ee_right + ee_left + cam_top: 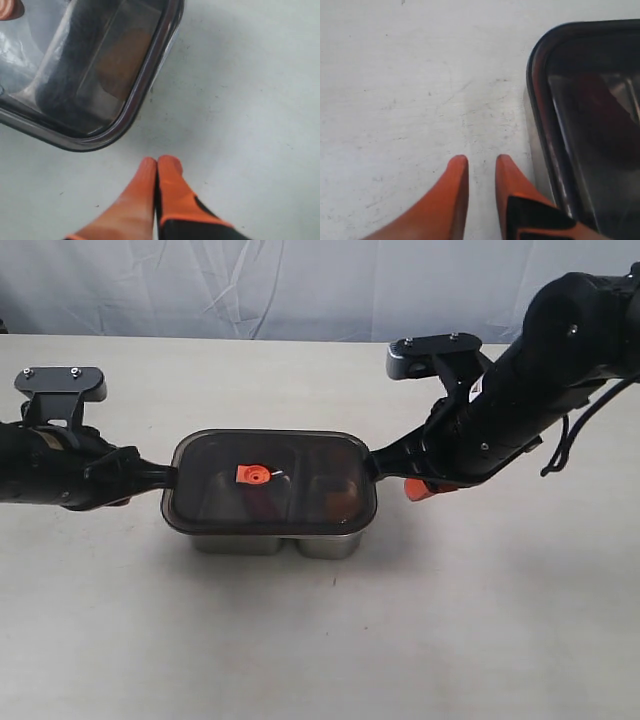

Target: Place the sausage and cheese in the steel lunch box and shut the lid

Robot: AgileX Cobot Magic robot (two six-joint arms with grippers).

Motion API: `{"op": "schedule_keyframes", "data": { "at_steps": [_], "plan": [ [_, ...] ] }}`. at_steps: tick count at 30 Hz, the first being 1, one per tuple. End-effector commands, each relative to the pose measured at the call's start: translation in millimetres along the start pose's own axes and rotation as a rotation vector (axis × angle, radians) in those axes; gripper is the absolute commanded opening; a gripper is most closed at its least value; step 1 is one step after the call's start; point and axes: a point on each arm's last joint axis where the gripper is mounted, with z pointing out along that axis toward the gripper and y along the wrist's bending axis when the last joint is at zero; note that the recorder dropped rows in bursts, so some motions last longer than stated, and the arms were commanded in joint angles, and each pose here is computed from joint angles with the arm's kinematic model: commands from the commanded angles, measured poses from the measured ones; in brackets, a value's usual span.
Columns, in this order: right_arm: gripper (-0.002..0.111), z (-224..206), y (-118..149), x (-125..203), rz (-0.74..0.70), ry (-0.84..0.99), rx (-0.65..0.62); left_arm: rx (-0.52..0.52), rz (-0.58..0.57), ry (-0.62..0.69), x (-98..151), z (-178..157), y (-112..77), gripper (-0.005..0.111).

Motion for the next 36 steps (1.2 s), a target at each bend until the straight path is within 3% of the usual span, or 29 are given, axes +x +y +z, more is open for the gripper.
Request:
{"op": "schedule_keyframes", "data": {
  "at_steps": [1,10,15,19,24,36],
  "plan": [
    [-0.001,-8.4,-0.2,0.2,-0.008,-0.023,0.005,0.009,0.003,-0.004,-2.7,-7.1,-1.2,0.021],
    [-0.001,-27.1,3.8,-9.8,-0.025,-0.185,-0.007,0.046,0.037,-0.135,-18.0,-47.1,-6.4,0.021],
    [-0.001,-12.0,17.0,-14.2,-0.074,-0.192,-0.172,0.087,0.045,-0.178,-19.7,-57.8,-18.0,0.021],
    [-0.001,10.0,22.4,-16.2,-0.068,-0.166,-0.27,0.125,0.104,-0.173,-14.8,-53.1,-34.3,0.021],
    [-0.001,29.6,20.2,-16.3,-0.063,-0.137,-0.278,0.143,0.16,-0.184,-11.2,-42.1,-46.7,0.021],
    [-0.001,37.9,16.1,-18.2,-0.066,-0.15,-0.243,0.091,0.141,-0.064,5.9,3.2,-42.3,0.021]
  ]
}}
